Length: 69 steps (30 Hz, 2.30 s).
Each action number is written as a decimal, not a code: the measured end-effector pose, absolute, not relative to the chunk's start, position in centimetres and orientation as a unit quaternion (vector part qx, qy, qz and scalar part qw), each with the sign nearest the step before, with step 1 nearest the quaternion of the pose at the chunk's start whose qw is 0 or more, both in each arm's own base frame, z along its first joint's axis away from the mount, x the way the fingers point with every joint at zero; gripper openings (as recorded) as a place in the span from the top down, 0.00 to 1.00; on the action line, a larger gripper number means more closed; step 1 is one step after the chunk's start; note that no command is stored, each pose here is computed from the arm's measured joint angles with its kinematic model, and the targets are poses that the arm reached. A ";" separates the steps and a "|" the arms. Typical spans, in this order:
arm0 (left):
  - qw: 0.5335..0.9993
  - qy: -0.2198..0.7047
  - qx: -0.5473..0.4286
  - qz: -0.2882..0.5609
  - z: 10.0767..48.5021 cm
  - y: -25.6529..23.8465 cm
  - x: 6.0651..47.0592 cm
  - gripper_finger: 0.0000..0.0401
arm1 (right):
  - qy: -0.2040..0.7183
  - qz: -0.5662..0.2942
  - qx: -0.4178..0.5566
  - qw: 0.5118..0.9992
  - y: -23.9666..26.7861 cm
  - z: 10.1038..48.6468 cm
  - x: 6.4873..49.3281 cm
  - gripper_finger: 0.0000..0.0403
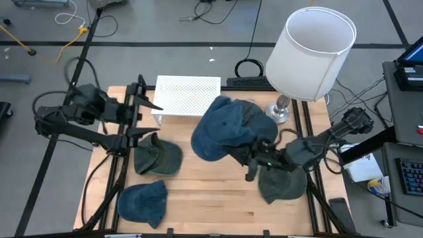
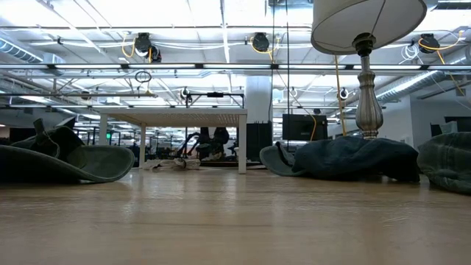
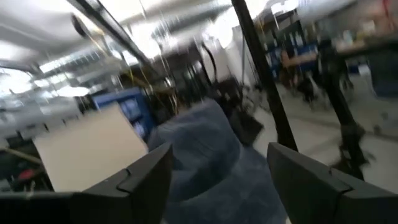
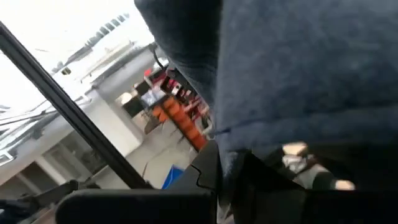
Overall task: Pick & Place hat
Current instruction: Put the bottom right blue cap on the shelf
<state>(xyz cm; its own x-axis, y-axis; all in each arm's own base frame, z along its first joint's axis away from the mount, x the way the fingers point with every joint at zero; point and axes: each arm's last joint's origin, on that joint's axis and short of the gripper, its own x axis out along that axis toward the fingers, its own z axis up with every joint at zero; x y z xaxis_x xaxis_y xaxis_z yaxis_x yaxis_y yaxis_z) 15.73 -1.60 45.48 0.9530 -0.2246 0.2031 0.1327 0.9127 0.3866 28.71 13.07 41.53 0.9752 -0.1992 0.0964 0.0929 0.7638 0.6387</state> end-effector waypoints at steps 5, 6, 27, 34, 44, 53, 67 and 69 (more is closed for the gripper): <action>0.968 -0.079 0.217 -0.096 44.5 -1.6 16.3 0.31 | -0.048 -0.052 0.342 0.937 12.1 40.3 30.4 0.99; 0.969 -0.068 0.221 -0.090 44.3 -1.6 16.4 0.31 | -0.044 -0.046 0.346 0.936 11.9 40.1 30.8 0.99; 0.959 0.074 0.255 -0.097 46.0 -1.3 15.3 0.29 | 0.166 -0.046 0.216 0.961 13.2 40.8 37.8 0.99; 0.951 0.127 0.251 -0.127 46.8 -1.6 15.5 0.29 | 0.215 0.002 0.216 0.952 13.5 40.1 39.1 0.99; 0.936 0.173 0.258 -0.165 45.6 -2.6 18.2 0.29 | 0.234 0.022 0.217 0.948 13.3 39.9 39.1 0.99; 0.924 0.186 0.267 -0.203 44.5 -3.1 20.6 0.29 | 0.257 0.056 0.224 0.938 13.5 39.7 39.0 0.99; 0.915 0.212 0.241 -0.243 42.9 -3.7 23.4 0.29 | 0.302 0.090 0.233 0.920 13.7 39.1 38.6 0.99; 0.917 0.202 0.240 -0.246 43.1 -3.7 23.4 0.29 | 0.305 0.093 0.234 0.918 13.7 39.1 38.6 0.99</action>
<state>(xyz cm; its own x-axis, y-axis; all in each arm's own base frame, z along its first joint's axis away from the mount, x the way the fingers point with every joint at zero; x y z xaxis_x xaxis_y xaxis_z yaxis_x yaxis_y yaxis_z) 23.41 -3.72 43.08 0.7971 -0.3544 -0.4888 0.5485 0.7634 0.3410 38.56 13.75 39.11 0.7965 0.3142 -0.5165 -0.0286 0.8730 0.4869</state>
